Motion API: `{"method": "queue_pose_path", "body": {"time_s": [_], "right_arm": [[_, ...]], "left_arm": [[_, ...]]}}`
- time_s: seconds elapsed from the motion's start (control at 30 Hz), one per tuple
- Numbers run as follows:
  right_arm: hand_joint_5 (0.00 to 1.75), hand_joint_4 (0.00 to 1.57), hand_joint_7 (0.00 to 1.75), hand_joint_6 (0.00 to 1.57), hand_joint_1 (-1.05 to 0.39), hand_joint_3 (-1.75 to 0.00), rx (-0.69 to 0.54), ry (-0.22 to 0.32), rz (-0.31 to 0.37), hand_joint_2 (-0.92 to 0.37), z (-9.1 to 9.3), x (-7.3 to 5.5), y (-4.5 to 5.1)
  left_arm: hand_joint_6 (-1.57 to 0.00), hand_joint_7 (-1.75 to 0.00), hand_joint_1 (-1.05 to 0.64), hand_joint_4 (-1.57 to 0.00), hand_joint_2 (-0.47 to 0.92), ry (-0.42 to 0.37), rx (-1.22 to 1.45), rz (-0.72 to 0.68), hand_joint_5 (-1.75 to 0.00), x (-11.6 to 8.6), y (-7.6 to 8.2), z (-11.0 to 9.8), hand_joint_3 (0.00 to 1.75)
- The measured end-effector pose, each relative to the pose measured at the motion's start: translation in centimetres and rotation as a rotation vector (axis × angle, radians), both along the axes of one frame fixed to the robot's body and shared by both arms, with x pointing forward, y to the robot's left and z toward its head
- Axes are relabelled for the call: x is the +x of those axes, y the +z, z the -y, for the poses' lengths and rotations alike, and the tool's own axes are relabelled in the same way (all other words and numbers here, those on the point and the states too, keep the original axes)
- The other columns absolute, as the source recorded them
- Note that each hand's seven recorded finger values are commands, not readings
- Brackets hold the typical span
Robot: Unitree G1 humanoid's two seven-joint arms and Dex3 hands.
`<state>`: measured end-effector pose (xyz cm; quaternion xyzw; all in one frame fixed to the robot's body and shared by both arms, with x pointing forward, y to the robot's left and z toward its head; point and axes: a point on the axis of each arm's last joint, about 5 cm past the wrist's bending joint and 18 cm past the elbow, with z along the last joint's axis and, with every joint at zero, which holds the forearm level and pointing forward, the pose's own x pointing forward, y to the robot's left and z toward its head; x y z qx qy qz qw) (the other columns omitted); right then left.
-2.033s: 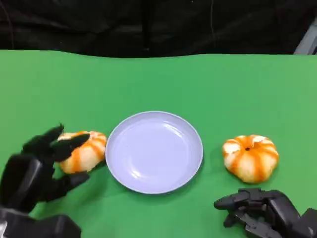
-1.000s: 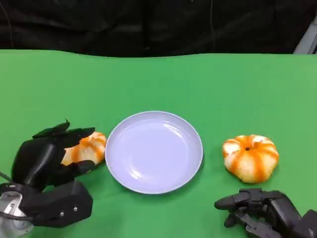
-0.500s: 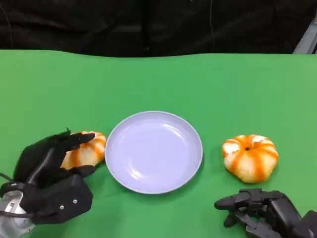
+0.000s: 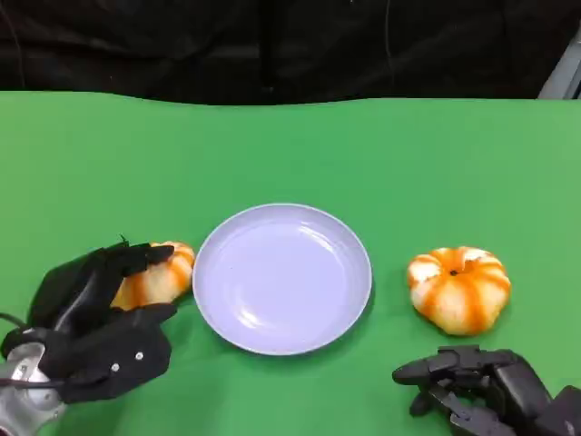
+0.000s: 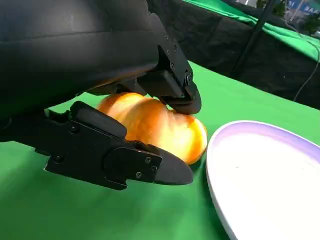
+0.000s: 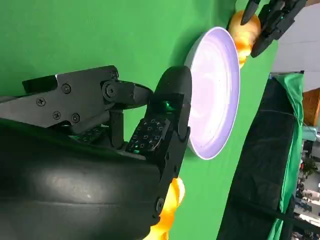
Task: Grasp the bread from the table and place it into the plate.
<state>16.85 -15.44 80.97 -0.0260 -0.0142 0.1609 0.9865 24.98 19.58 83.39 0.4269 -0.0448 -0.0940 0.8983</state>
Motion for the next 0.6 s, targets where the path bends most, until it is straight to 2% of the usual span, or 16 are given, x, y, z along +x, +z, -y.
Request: {"method": "queue_pose_path", "body": {"time_s": [0.3, 0.33, 0.43, 0.6], "right_arm": [[1.11, 0.82, 0.24, 1.13, -0.06, -0.39, 0.001, -0.001, -0.001, -0.92, 0.0, -0.01, 0.0], [1.1, 0.81, 0.24, 1.13, -0.06, -0.39, 0.002, -0.002, -0.002, -0.92, 0.0, 0.0, 0.0], [1.11, 0.81, 0.24, 1.13, -0.06, -0.39, 0.002, -0.002, -0.005, -0.92, -0.01, 0.02, 0.02], [1.1, 0.8, 0.24, 1.13, -0.05, -0.39, 0.002, -0.002, -0.006, -0.92, -0.01, 0.05, 0.05]], "left_arm": [[-0.64, 0.0, -0.27, -0.42, 0.91, 0.008, 0.0, -0.023, 0.0, 0.15, -0.07, 0.36, 0.04], [-0.64, 0.0, -0.16, -0.43, 0.9, 0.007, -0.004, -0.028, 0.0, 0.17, -0.05, 0.35, 0.03], [-0.63, 0.0, 0.0, -0.44, 0.92, 0.006, -0.018, -0.042, -0.01, 0.23, 0.03, 0.31, 0.04], [-0.63, 0.0, 0.04, -0.47, 0.92, -0.003, -0.016, -0.056, -0.01, 0.38, 0.14, 0.34, 0.13]]}}
